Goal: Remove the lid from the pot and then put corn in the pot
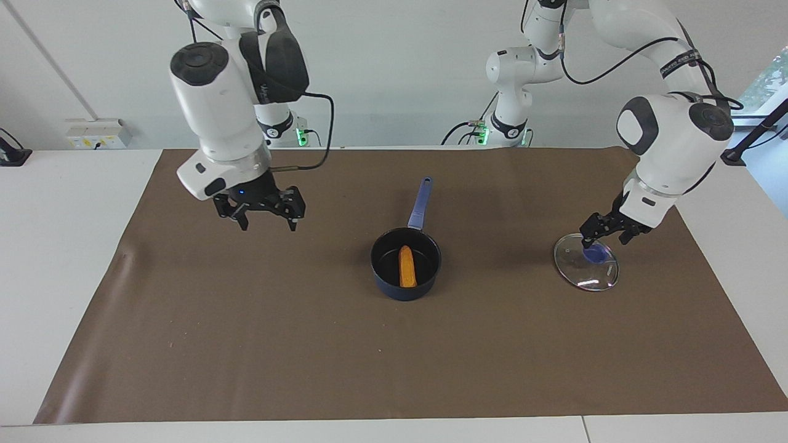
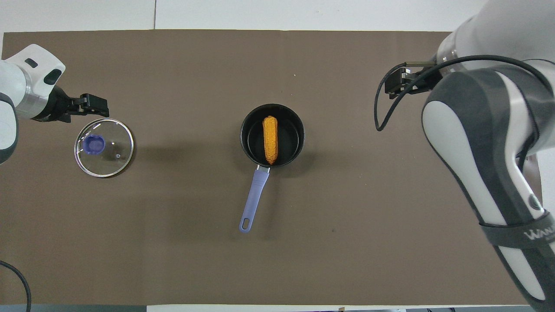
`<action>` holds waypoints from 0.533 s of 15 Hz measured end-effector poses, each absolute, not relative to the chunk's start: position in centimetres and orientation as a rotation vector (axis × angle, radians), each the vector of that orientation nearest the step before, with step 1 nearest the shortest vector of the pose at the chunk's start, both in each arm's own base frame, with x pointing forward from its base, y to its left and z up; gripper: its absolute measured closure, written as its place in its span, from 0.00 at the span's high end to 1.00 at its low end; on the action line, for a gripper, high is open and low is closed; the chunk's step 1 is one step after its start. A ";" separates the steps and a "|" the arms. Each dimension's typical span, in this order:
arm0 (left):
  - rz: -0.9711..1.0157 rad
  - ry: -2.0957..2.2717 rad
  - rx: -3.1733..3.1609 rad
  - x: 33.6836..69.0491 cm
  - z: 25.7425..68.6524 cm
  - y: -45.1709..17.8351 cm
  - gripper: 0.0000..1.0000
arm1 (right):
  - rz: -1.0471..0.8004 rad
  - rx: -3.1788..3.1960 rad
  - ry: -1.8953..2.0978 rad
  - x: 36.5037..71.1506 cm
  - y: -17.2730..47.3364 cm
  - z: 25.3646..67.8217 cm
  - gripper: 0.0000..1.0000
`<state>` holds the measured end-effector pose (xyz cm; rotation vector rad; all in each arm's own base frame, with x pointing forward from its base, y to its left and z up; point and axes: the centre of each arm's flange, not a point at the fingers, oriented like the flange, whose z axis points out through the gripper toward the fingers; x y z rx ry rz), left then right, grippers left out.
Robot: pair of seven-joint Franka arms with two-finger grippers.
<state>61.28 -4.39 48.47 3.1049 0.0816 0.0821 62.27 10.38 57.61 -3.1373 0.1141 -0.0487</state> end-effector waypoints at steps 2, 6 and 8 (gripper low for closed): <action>0.068 0.050 3.119 60.5 51.3 -7.4 1.00 | -0.005 -3.143 0.099 60.6 6.2 60.2 1.00; 0.018 0.028 3.134 56.5 57.7 -8.1 1.00 | 0.131 -3.135 0.123 56.2 -3.0 63.2 1.00; -0.027 0.025 3.142 54.0 60.3 -7.8 1.00 | 0.180 -3.126 0.126 55.0 -4.7 62.5 1.00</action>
